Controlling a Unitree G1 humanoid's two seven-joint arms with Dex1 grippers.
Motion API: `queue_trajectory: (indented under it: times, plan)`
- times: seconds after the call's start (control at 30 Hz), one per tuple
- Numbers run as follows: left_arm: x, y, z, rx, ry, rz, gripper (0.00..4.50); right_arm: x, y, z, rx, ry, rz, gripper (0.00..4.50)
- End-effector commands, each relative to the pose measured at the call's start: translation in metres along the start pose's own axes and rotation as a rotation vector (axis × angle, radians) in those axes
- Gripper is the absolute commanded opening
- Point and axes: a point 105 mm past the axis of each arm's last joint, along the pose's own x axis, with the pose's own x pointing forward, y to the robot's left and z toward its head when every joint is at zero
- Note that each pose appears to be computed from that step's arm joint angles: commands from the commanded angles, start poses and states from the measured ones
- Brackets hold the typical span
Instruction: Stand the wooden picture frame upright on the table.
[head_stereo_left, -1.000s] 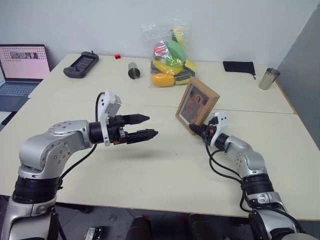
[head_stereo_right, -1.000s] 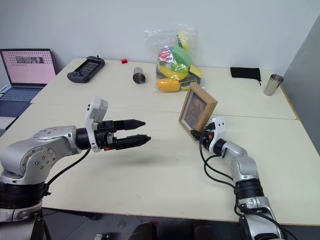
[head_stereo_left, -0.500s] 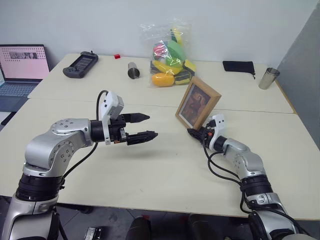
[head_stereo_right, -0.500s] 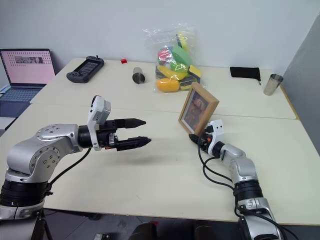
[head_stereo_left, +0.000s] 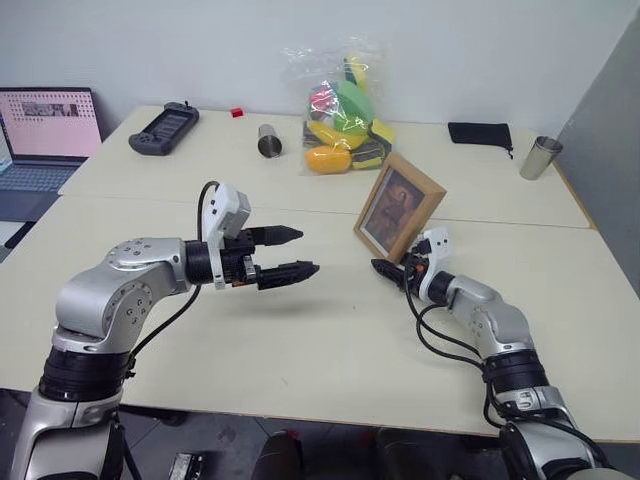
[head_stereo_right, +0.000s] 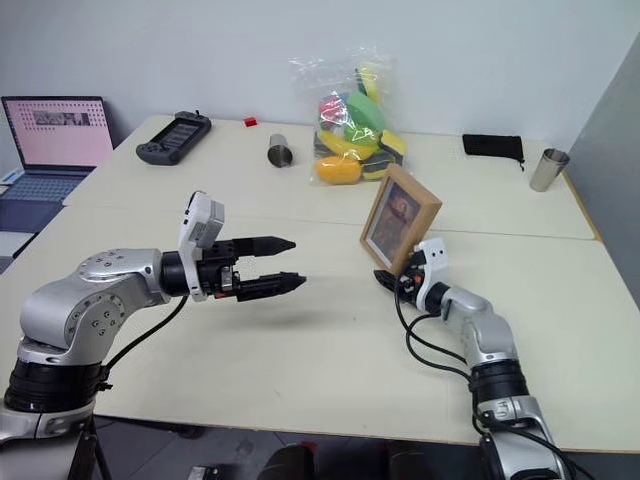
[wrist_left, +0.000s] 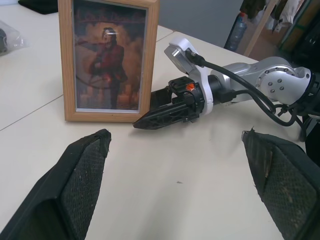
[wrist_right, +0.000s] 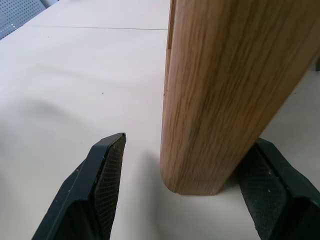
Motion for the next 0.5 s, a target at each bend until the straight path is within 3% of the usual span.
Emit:
queue_trajectory:
  times: [0.03, 0.27, 0.37, 0.5]
  plan:
    - [0.001, -0.001, 0.008, 0.025, -0.018, -0.006, 4.48, -0.026, -0.008, -0.011, -0.043, 0.052, -0.028, 3.42]
    - [0.000, 0.010, -0.002, -0.003, -0.043, 0.091, 4.48, -0.062, -0.017, -0.001, -0.165, 0.026, -0.159, 3.42]
    - [0.001, 0.023, -0.004, -0.046, -0.114, 0.254, 4.48, -0.077, -0.024, 0.011, -0.138, -0.048, -0.280, 3.42]
    - [-0.004, 0.037, -0.035, -0.139, -0.147, 0.541, 4.48, -0.097, -0.031, 0.012, -0.087, -0.105, -0.442, 3.42]
